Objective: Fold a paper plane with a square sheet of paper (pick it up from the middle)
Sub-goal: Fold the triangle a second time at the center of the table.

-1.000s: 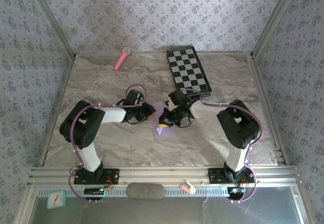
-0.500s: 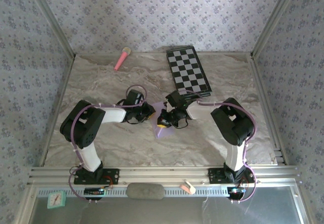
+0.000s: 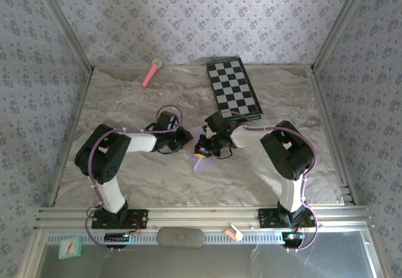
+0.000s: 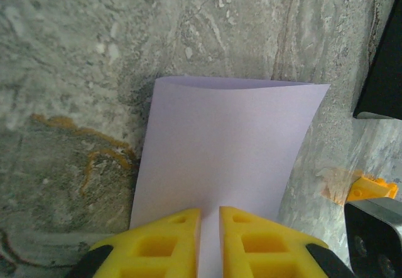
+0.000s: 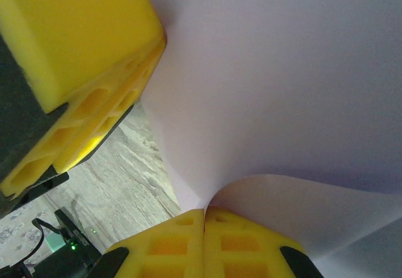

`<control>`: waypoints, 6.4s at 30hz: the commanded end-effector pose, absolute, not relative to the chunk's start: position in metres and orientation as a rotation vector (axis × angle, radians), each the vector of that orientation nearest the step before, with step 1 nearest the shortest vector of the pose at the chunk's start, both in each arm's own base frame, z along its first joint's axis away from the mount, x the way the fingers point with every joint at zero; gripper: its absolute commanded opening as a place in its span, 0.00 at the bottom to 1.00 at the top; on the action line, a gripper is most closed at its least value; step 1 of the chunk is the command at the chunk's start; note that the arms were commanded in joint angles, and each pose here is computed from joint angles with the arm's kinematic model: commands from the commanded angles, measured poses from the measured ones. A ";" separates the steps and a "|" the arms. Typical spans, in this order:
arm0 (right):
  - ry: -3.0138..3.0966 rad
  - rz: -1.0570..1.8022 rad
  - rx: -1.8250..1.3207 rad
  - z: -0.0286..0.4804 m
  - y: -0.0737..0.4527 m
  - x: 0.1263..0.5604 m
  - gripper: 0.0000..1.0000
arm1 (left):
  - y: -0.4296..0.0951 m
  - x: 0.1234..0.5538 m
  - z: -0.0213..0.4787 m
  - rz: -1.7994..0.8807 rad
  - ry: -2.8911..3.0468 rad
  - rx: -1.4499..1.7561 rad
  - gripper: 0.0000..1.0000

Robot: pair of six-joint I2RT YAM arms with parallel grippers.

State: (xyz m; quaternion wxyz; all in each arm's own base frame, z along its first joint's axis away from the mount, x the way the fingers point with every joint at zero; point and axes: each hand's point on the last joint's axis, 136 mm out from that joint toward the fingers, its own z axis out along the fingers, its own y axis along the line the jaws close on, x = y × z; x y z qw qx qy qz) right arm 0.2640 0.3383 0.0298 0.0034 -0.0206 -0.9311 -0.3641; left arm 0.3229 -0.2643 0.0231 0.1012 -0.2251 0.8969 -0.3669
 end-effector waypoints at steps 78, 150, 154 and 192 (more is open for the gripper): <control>-2.917 -0.993 -0.147 0.001 0.332 0.266 0.18 | -0.235 0.344 0.062 -1.068 2.554 -0.730 0.20; -3.006 -1.106 0.088 0.026 0.316 0.275 0.05 | -0.243 0.258 0.002 -0.752 2.924 -0.591 0.00; -3.019 -1.042 0.062 0.014 0.309 0.276 0.05 | -0.245 0.259 0.003 -0.759 2.930 -0.565 0.00; -3.075 -0.717 -0.387 -0.052 0.262 0.252 0.04 | -0.279 0.235 0.034 -0.952 2.878 -0.369 0.10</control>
